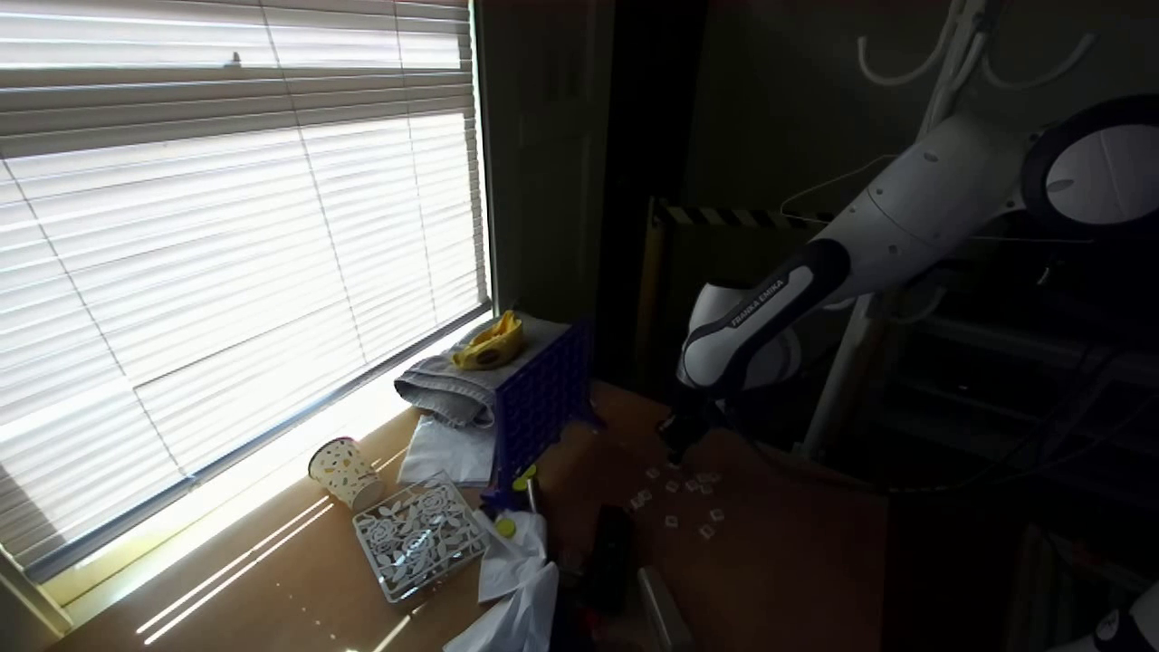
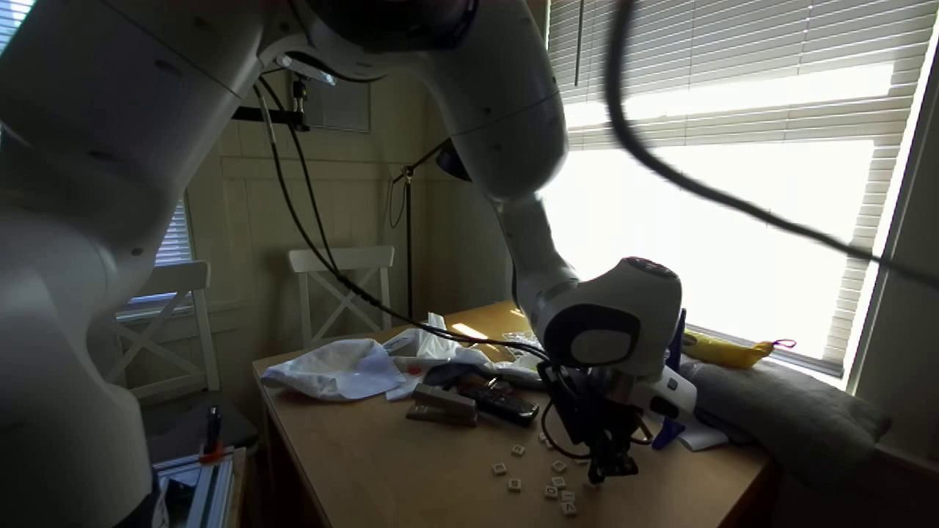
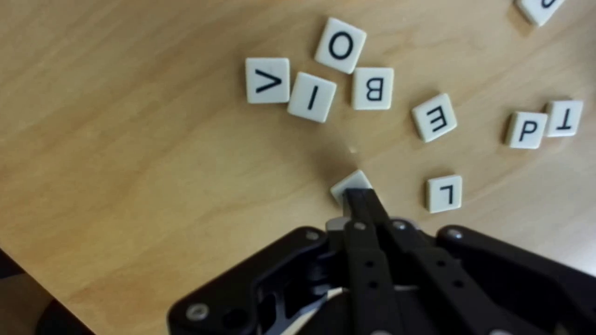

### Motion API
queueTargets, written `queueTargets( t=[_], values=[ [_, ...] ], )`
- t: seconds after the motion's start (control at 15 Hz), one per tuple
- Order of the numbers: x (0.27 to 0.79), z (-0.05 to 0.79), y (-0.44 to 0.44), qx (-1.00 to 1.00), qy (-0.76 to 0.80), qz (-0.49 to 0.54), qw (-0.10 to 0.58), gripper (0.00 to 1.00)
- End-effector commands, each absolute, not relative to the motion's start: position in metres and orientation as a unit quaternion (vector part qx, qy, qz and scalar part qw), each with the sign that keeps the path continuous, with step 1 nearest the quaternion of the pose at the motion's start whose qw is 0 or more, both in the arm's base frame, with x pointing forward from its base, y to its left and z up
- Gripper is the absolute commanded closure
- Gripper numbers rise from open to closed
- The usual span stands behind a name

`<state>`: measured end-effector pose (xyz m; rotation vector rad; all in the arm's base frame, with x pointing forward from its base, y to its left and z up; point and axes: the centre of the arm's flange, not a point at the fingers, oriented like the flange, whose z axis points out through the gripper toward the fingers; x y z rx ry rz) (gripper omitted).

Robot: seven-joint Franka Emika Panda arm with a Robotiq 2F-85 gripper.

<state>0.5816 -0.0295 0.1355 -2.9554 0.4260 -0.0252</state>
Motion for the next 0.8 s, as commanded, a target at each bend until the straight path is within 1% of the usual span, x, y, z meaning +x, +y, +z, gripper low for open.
queueTargets(
  t=[0.0,0.27,0.73],
  values=[
    [0.589,0.114,-0.029,-0.976,0.201,-0.012,0.086,1.0],
    [0.582,0.137,-0.027,-0.977,0.194,-0.041,0.078,1.0],
    [0.586,0.137,-0.021,-0.989,0.138,-0.021,0.05,1.0]
  ],
)
